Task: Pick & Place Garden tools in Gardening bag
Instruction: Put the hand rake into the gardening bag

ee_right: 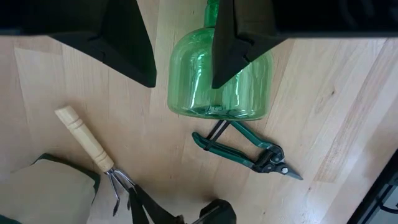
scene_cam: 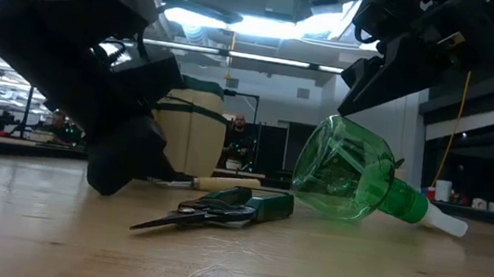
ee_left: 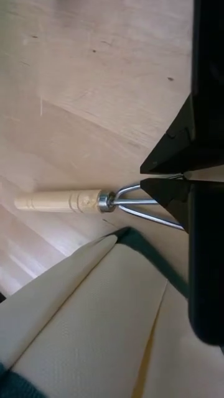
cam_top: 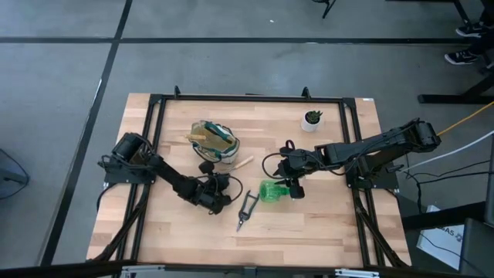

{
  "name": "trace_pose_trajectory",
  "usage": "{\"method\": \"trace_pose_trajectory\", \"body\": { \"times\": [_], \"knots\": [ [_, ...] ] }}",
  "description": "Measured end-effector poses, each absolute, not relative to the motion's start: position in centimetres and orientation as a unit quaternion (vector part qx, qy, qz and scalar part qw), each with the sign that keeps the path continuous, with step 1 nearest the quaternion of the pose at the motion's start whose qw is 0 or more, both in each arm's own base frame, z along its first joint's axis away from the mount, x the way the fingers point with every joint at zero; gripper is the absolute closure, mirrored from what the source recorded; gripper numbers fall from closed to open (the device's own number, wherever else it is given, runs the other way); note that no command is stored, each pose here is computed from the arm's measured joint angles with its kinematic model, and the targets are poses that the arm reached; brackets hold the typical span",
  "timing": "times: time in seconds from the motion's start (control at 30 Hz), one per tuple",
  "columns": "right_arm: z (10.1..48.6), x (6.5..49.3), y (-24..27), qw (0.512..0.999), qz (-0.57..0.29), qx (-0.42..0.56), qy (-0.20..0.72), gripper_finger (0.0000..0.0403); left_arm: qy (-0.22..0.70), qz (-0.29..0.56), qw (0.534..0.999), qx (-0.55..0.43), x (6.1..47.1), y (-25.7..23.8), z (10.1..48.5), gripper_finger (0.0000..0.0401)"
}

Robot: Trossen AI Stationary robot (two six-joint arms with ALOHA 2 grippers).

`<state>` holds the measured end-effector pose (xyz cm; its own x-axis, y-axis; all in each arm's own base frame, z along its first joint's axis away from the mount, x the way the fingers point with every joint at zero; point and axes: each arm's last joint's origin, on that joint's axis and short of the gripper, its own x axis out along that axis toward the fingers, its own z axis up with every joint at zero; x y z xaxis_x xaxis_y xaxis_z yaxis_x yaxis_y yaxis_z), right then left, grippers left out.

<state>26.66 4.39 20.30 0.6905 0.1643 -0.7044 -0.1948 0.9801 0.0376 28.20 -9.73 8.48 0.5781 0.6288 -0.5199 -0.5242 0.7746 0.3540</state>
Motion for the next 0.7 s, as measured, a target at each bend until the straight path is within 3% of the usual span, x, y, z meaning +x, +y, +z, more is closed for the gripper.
{"method": "trace_pose_trajectory", "body": {
  "times": [0.27,0.7],
  "knots": [
    [20.3,26.7,4.4,0.919,0.098,-0.02,0.381,0.0245,0.321,0.3,0.888,0.134,27.7,-10.8,9.6,0.0394],
    [20.3,26.7,4.4,0.919,0.098,-0.02,0.381,0.0245,0.255,0.237,0.926,0.143,26.2,-12.7,16.4,0.0394]
  ]
}}
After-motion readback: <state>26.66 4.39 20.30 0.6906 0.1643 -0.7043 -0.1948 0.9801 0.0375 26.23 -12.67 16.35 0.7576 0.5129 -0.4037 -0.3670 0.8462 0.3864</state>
